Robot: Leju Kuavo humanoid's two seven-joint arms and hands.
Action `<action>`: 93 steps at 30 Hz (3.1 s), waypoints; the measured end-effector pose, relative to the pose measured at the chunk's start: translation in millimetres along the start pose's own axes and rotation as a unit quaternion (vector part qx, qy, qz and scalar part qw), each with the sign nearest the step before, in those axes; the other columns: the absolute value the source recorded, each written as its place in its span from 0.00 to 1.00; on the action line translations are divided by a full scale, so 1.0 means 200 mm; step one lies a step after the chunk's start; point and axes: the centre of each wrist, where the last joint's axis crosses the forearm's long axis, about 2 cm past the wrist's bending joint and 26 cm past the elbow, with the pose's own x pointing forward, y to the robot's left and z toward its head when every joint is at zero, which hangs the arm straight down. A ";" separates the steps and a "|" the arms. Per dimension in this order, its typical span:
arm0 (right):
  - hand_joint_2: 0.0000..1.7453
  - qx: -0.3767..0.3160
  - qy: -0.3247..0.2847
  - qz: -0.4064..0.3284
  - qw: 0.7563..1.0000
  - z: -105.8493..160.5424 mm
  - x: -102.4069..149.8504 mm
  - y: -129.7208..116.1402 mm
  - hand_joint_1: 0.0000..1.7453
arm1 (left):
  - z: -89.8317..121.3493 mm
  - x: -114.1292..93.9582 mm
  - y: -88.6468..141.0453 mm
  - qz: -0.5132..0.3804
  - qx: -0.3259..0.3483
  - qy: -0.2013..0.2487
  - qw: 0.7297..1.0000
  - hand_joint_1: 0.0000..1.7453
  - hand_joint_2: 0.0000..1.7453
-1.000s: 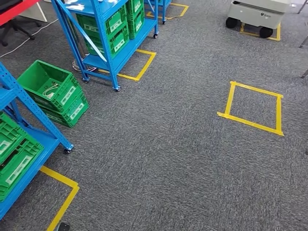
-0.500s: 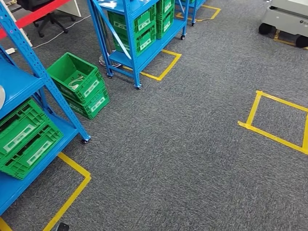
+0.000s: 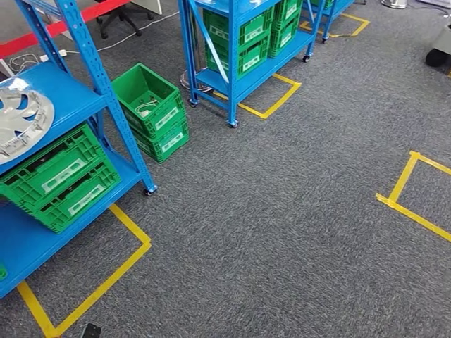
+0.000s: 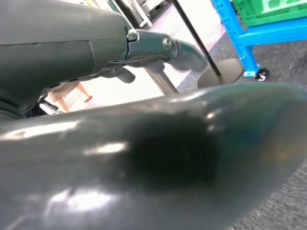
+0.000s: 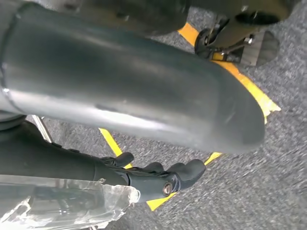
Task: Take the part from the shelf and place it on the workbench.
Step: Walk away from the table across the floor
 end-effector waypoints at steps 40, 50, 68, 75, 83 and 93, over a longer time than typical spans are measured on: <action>0.00 0.001 0.002 -0.003 1.000 0.00 0.00 0.01 0.00 | -0.01 -0.01 0.00 0.000 0.000 0.006 1.000 0.00 0.00; 0.00 0.002 -0.002 -0.002 1.000 0.01 0.03 0.02 0.00 | -0.03 -0.04 0.01 -0.001 0.003 0.021 1.000 0.00 0.00; 0.00 0.005 -0.002 -0.001 1.000 0.01 0.02 0.03 0.00 | -0.04 -0.04 0.02 0.000 0.004 0.024 1.000 0.00 0.00; 0.00 0.005 -0.003 -0.001 1.000 0.01 0.02 0.03 0.00 | -0.04 -0.04 0.02 0.000 0.003 0.025 1.000 0.00 0.00; 0.00 0.009 -0.002 -0.002 1.000 0.02 0.02 0.04 0.00 | -0.03 -0.04 0.01 -0.001 -0.006 0.017 1.000 0.00 0.00; 0.00 0.009 -0.006 -0.003 1.000 0.01 0.04 0.03 0.00 | -0.02 -0.05 0.00 0.000 -0.011 0.012 1.000 0.00 0.00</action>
